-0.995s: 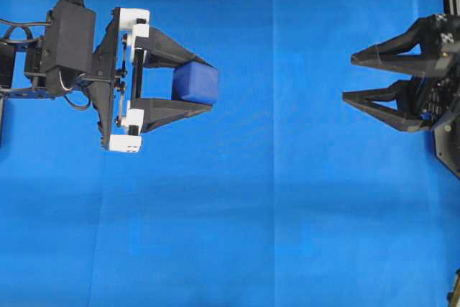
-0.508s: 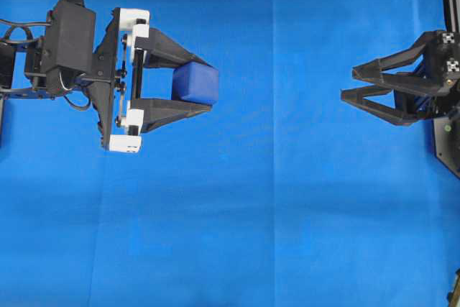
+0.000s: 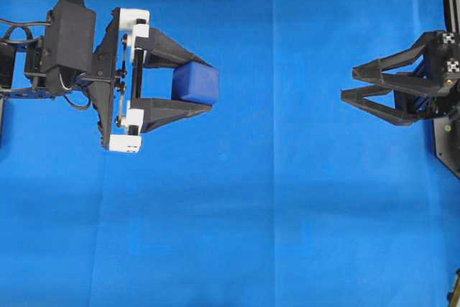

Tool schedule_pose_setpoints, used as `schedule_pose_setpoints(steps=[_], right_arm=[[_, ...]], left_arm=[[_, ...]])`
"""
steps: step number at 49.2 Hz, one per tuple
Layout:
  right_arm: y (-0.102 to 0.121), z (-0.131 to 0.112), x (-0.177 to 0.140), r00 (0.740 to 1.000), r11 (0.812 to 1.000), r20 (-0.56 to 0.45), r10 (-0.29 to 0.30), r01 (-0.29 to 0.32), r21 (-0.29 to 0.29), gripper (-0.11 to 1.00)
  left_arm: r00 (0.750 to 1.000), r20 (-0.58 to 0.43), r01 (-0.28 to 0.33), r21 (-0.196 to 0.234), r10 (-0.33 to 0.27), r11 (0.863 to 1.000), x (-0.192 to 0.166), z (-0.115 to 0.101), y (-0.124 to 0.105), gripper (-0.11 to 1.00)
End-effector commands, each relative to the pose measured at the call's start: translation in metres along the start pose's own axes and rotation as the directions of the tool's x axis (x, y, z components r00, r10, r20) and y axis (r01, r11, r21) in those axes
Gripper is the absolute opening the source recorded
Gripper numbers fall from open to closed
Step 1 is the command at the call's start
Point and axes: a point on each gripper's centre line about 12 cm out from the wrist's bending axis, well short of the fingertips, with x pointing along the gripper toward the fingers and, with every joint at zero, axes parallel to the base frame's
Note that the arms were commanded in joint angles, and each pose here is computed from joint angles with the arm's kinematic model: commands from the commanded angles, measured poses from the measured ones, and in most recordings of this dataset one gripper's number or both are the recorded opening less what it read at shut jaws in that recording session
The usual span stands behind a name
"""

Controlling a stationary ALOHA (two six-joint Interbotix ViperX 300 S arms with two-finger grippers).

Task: Handover the blue block to the right arm after grasping it with the left arm, then place it in the designated position.
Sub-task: 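Raise the right gripper and swing it toward the held cube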

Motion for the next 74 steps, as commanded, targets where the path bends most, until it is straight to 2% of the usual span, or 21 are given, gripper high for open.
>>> schedule_pose_setpoints(steps=[1, 48, 55, 74], right_arm=[[-0.011, 0.003, 0.002, 1.0, 1.0, 0.012, -0.029, 0.029, -0.001, 0.94], [-0.008, 0.003, 0.008, 1.0, 1.0, 0.017, -0.02, 0.02, 0.003, 0.94], [-0.013, 0.005, 0.019, 0.999, 1.0, 0.036, -0.03, 0.03, 0.007, 0.94], [-0.021, 0.001, 0.083, 0.999, 1.0, 0.04, 0.016, -0.016, 0.014, 0.94]], left_arm=[[0.999, 0.04, -0.001, -0.003, 0.001, 1.0, -0.004, 0.012, 0.0, 0.48], [0.999, 0.041, -0.001, -0.003, 0.001, 1.0, -0.003, 0.012, 0.0, 0.48], [0.999, 0.041, -0.001, -0.003, 0.001, 1.0, -0.003, 0.012, 0.0, 0.48], [0.999, 0.04, -0.001, -0.003, 0.001, 1.0, -0.004, 0.012, 0.0, 0.48]])
